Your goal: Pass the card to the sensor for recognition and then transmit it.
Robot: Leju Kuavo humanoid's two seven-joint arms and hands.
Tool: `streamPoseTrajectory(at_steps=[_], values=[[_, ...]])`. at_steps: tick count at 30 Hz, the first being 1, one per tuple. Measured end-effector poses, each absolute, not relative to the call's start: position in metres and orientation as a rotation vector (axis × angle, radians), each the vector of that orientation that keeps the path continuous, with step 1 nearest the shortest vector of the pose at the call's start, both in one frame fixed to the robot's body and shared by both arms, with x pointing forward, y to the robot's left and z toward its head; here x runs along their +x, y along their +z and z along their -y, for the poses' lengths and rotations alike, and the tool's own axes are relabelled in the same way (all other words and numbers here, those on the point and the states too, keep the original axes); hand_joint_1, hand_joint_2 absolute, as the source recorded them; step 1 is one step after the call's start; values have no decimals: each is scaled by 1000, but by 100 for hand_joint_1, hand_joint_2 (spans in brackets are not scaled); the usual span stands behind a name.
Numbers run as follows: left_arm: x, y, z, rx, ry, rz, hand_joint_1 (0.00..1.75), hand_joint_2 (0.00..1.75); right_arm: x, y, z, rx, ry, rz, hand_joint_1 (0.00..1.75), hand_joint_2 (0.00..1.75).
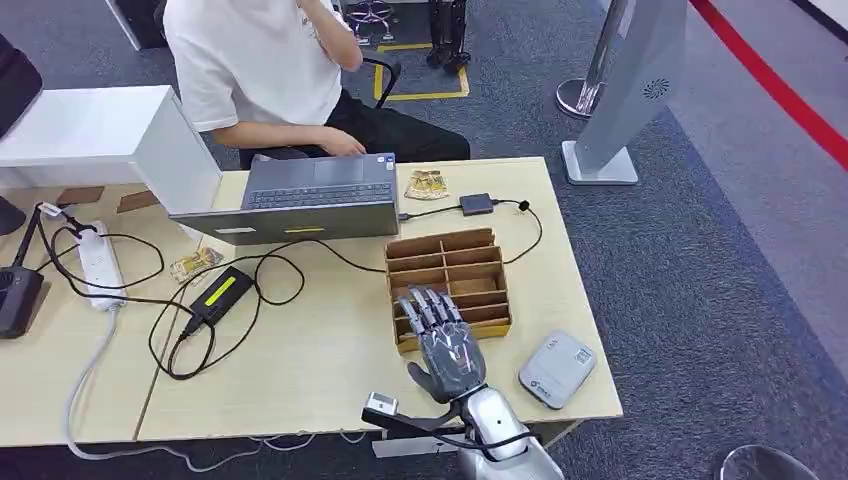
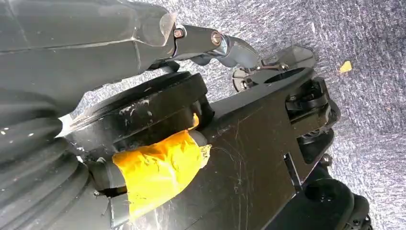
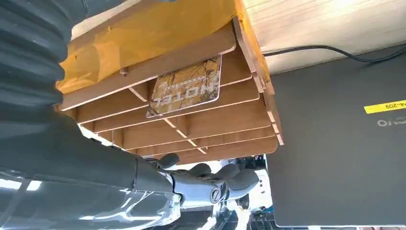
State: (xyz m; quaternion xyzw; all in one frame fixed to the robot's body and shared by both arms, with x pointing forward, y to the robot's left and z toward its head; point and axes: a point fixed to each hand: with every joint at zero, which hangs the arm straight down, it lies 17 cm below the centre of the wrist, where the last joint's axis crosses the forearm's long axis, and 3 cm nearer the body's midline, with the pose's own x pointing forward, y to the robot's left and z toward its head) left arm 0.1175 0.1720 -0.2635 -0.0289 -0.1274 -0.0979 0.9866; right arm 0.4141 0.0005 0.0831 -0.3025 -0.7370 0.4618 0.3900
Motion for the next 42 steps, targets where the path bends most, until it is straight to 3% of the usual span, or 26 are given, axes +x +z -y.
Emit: streamPoseTrajectory(at_steps=[19, 20, 24, 25, 42], values=[[120, -263, -172, -60, -182, 271, 0, 175, 415, 75, 3, -757, 1157, 1837, 0, 175], [120, -263, -172, -60, -182, 271, 0, 175, 415, 75, 3, -756, 1157, 1837, 14, 175], [120, -263, -172, -60, -182, 271, 0, 175, 415, 74, 3, -756, 1157, 1837, 14, 175], [120, -263, -172, -60, -182, 271, 0, 175, 415, 74, 3, -756, 1157, 1837, 173, 175], [122, -262, -172, -62, -163, 282, 0, 175, 417, 75, 4, -697, 1109, 1850, 175, 175]])
